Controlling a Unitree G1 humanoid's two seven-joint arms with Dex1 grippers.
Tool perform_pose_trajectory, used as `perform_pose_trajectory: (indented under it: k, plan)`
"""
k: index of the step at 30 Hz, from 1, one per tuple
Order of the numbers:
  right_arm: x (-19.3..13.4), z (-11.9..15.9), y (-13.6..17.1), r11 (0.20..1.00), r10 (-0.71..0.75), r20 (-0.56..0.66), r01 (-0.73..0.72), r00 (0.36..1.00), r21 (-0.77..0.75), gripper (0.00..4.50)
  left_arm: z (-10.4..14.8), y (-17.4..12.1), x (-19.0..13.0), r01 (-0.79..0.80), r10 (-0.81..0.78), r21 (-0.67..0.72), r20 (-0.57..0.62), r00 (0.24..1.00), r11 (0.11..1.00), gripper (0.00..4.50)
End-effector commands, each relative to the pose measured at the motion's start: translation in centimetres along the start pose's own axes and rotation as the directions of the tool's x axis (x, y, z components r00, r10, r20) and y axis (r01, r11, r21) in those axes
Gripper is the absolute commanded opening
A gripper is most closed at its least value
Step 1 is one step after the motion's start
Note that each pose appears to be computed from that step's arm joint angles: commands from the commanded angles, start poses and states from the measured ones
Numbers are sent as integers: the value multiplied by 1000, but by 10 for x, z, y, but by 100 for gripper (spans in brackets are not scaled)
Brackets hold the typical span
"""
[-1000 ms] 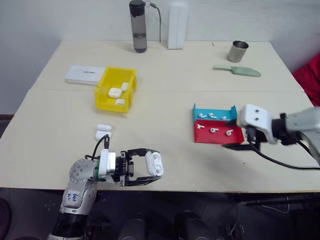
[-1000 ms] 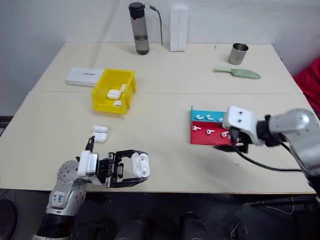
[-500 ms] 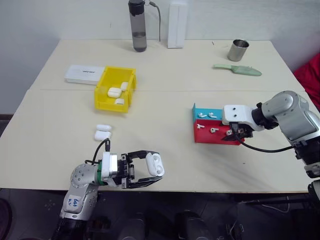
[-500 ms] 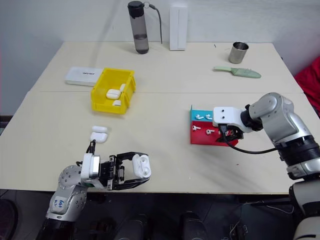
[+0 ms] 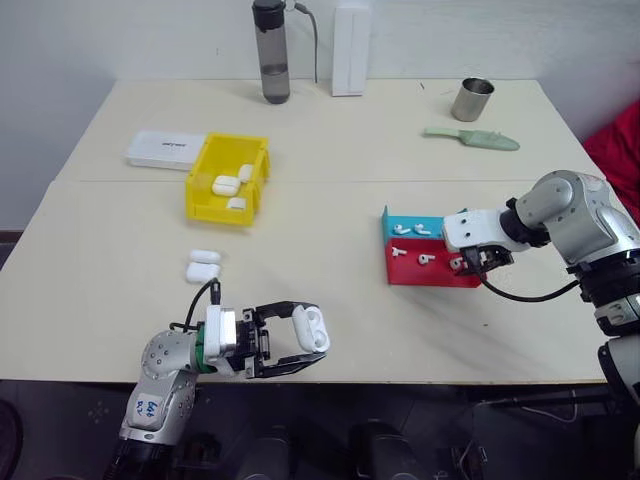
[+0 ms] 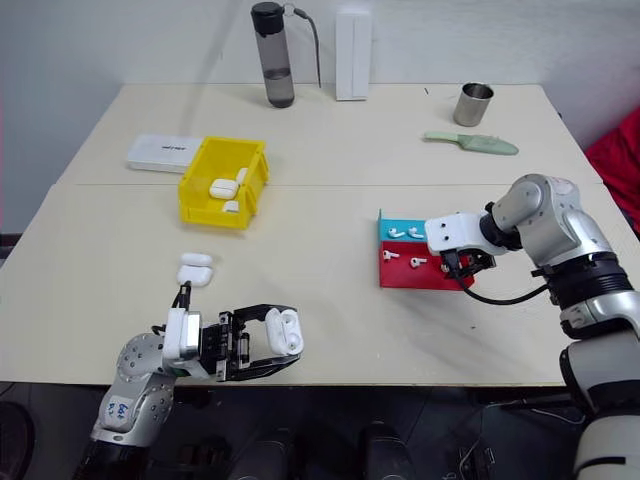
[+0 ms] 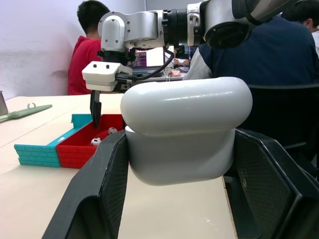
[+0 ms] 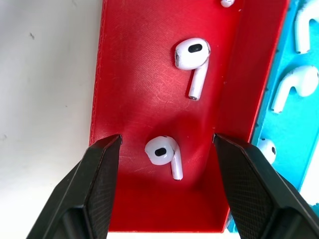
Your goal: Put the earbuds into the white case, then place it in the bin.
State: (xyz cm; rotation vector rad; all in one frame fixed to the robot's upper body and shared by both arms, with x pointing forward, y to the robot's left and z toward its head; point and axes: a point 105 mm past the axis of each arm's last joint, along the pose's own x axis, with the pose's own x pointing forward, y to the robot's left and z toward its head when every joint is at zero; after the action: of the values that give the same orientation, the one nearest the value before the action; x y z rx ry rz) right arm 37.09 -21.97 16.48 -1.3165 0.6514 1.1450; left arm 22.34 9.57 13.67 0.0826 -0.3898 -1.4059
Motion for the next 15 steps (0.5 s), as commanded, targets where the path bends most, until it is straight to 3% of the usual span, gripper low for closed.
perform_pose_trajectory:
  k: [1, 7, 9, 15]
  plan:
    - [-6, 4, -5, 999, -1, -24, 0, 1000, -47, 293, 11, 0, 4, 20, -20, 53, 12, 1000, 998, 281]
    - [-6, 1, -5, 997, 19, -69, -24, 997, -73, 293, 13, 1, 5, 15, -16, 54, 11, 1000, 998, 281]
    - [-6, 0, -4, 997, 19, -79, -25, 997, -76, 236, 13, 1, 5, 13, -14, 56, 10, 1000, 998, 281]
    - [-5, -7, -1, 996, 35, -124, -46, 992, -82, 236, 15, 1, 7, 8, -8, 58, 11, 1000, 998, 281]
